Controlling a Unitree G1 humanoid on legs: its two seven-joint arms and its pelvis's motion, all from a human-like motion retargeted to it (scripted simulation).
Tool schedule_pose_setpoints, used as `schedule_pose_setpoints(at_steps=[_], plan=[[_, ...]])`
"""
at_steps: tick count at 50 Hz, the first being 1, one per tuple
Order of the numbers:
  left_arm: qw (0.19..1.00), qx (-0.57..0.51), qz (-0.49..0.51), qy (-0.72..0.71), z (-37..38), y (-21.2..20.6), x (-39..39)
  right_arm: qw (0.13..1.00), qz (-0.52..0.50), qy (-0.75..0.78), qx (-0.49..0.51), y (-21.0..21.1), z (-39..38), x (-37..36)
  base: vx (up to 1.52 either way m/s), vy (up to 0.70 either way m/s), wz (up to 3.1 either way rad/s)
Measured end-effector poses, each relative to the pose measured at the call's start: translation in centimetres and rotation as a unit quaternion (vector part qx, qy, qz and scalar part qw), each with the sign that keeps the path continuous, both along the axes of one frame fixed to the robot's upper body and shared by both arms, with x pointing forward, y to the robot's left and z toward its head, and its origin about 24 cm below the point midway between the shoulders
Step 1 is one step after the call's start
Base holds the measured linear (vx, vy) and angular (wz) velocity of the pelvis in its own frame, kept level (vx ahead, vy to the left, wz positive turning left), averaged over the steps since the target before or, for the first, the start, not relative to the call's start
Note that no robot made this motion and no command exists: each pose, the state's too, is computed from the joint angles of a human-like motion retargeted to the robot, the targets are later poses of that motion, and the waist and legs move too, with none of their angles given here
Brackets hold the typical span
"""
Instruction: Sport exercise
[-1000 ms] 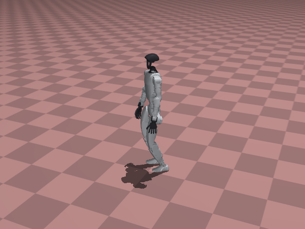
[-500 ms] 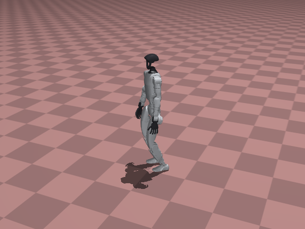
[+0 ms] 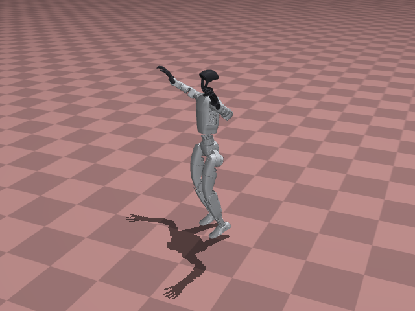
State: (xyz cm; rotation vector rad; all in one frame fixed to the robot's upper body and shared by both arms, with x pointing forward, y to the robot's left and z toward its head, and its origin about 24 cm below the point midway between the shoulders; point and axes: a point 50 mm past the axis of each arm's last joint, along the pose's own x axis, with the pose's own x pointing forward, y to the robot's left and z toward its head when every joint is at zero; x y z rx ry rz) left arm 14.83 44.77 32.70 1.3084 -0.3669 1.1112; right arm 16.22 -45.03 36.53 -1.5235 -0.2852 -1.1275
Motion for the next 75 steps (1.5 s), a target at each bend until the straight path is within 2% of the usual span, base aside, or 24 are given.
schedule_pose_setpoints(at_steps=[5, 7, 9, 12, 14, 16, 20, 23, 29, 35, 38, 42, 49, 55, 58, 61, 65, 67, 69, 75], plan=[[0.964, 0.252, -0.033, 0.075, 6.7, -8.3, 2.9, 0.972, 0.044, 0.039, -0.226, 8.8, 6.9, 2.8, -0.05, -0.01, -0.06], [0.946, 0.307, -0.025, 0.105, 7.4, -10.1, 3.7, 0.959, 0.038, 0.061, -0.276, 10.7, 7.5, 3.5, 0.00, 0.00, 0.00], [0.942, 0.303, -0.020, 0.142, 6.7, -9.8, 3.9, 0.957, 0.034, 0.079, -0.277, 10.5, 6.6, 3.7, 0.03, 0.02, 0.02], [0.960, 0.195, -0.022, 0.200, 3.0, -6.1, 1.6, 0.978, 0.051, 0.100, -0.176, 7.0, 1.3, 2.5, 0.14, 0.05, 0.07], [0.971, 0.056, -0.037, 0.228, -2.8, -2.9, 0.5, 0.988, 0.064, 0.130, -0.053, 3.9, -5.2, 1.2, 0.18, 0.05, -0.09], [0.959, -0.116, -0.048, 0.254, -11.8, -0.9, 0.0, 0.979, 0.074, 0.169, 0.085, 2.0, -12.6, 0.6, 0.16, 0.03, -0.30], [0.864, -0.383, -0.049, 0.322, -27.1, -2.5, -2.1, 0.903, 0.082, 0.251, 0.339, 2.5, -26.7, -1.3, 0.04, 0.01, -0.12], [0.777, -0.494, -0.051, 0.387, -34.7, -6.2, -3.6, 0.823, 0.091, 0.314, 0.464, 5.8, -34.6, -2.3, -0.03, 0.00, -0.37], [0.630, -0.600, -0.090, 0.485, -43.1, -14.3, -4.3, 0.662, 0.126, 0.432, 0.600, 14.6, -44.5, -3.1, -0.07, -0.01, -0.38], [0.518, -0.642, -0.101, 0.555, -48.0, -22.2, -4.7, 0.527, 0.115, 0.540, 0.646, 22.8, -50.9, -4.9, -0.07, -0.02, -0.09], [0.489, -0.643, -0.089, 0.582, -48.8, -23.5, -6.0, 0.495, 0.093, 0.565, 0.653, 23.8, -52.1, -6.5, -0.02, 0.00, -0.04], [0.473, -0.638, -0.062, 0.605, -49.3, -23.2, -7.3, 0.487, 0.062, 0.580, 0.650, 23.2, -52.6, -7.7, 0.00, 0.00, 0.00], [0.495, -0.607, 0.002, 0.622, -48.5, -18.1, -8.6, 0.531, 0.007, 0.594, 0.604, 17.4, -51.2, -8.0, 0.00, 0.00, 0.00], [0.597, -0.527, 0.017, 0.604, -43.6, -9.6, -6.4, 0.623, 0.009, 0.597, 0.505, 9.3, -45.7, -5.0, 0.03, 0.01, -0.02], [0.692, -0.437, 0.001, 0.575, -37.8, -4.7, -3.5, 0.697, 0.031, 0.586, 0.412, 5.0, -39.5, -2.1, 0.08, 0.01, -0.03], [0.801, -0.306, -0.026, 0.515, -28.3, -1.2, -0.6, 0.793, 0.062, 0.538, 0.280, 2.2, -29.6, 1.0, 0.13, 0.01, 0.11], [0.915, -0.151, -0.059, 0.370, -16.1, -1.2, 0.9, 0.911, 0.084, 0.392, 0.099, 2.6, -16.9, 2.4, 0.19, 0.01, 0.12], [0.946, -0.155, -0.063, 0.277, -14.9, -1.6, 0.3, 0.945, 0.078, 0.309, 0.073, 2.5, -14.8, 1.4, 0.21, 0.00, 0.02], [0.956, -0.215, -0.055, 0.191, -17.1, -1.7, -0.5, 0.961, 0.066, 0.249, 0.095, 2.0, -15.7, 0.2, 0.18, -0.02, 0.03], [0.876, -0.466, -0.022, 0.121, -29.5, -5.4, -2.2, 0.916, 0.042, 0.248, 0.311, 2.8, -27.8, -2.8, 0.03, 0.00, -0.01]])
